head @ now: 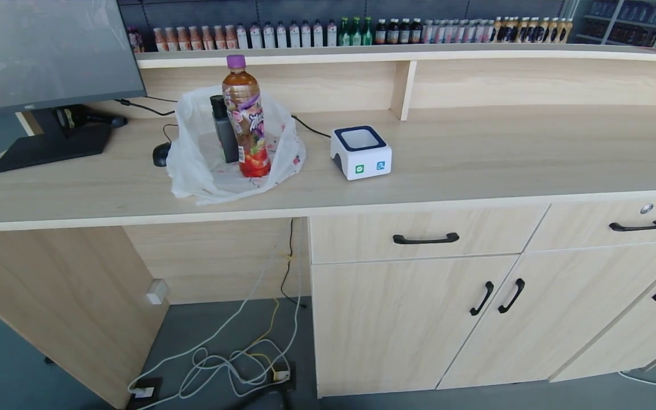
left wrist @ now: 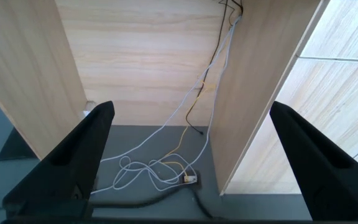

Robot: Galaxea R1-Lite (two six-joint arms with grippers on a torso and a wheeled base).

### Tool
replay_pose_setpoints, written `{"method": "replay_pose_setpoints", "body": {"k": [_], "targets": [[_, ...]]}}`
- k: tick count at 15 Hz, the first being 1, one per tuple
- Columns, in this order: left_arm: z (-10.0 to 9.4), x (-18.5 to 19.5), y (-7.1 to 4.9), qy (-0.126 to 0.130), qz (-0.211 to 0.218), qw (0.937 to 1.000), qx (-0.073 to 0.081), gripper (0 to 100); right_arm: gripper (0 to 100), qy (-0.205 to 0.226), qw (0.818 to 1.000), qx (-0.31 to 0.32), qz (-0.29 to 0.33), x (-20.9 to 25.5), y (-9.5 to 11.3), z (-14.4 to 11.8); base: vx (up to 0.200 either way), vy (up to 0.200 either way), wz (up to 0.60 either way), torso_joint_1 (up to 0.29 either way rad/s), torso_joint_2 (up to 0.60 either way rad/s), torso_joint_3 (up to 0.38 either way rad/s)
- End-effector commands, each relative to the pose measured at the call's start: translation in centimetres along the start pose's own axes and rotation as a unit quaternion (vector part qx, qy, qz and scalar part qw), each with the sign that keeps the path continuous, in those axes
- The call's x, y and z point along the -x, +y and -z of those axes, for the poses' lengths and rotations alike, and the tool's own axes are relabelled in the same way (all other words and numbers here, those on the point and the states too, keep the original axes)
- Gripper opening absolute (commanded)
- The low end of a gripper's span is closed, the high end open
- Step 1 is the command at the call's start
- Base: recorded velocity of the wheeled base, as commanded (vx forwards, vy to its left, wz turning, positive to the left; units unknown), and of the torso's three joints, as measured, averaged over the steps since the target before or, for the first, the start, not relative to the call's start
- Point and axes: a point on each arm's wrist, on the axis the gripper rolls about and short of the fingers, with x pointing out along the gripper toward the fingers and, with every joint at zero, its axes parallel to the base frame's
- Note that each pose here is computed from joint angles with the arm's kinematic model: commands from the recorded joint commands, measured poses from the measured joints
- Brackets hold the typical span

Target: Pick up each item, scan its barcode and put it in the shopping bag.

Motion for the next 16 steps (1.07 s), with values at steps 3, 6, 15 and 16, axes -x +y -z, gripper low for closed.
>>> {"method": "replay_pose_setpoints", "body": {"k": [3, 6, 15, 16], "targets": [[-0.01, 0.0, 0.0, -0.001, 0.0, 1.0, 0.0, 100, 100, 0.001, 1.0, 0.0, 0.0, -0.01, 0.0, -0.01, 0.067, 0.0, 0.0, -0.001, 0.0, 0.001], [-0.01, 0.0, 0.0, -0.001, 0.0, 1.0, 0.0, 100, 100, 0.001, 1.0, 0.0, 0.0, -0.01, 0.0, -0.01, 0.2, 0.0, 0.0, 0.004, 0.0, 0.002], [-0.01, 0.0, 0.0, -0.001, 0.0, 1.0, 0.001, 100, 100, 0.001, 1.0, 0.0, 0.0, -0.01, 0.0, -0.01, 0.178, 0.0, 0.0, 0.005, 0.0, 0.003], [-0.01, 0.0, 0.0, -0.001, 0.0, 1.0, 0.001, 100, 100, 0.001, 1.0, 0.0, 0.001, -0.01, -0.01, -0.01, 0.0, 0.0, 0.0, 0.0, 0.0, 0.0]]}}
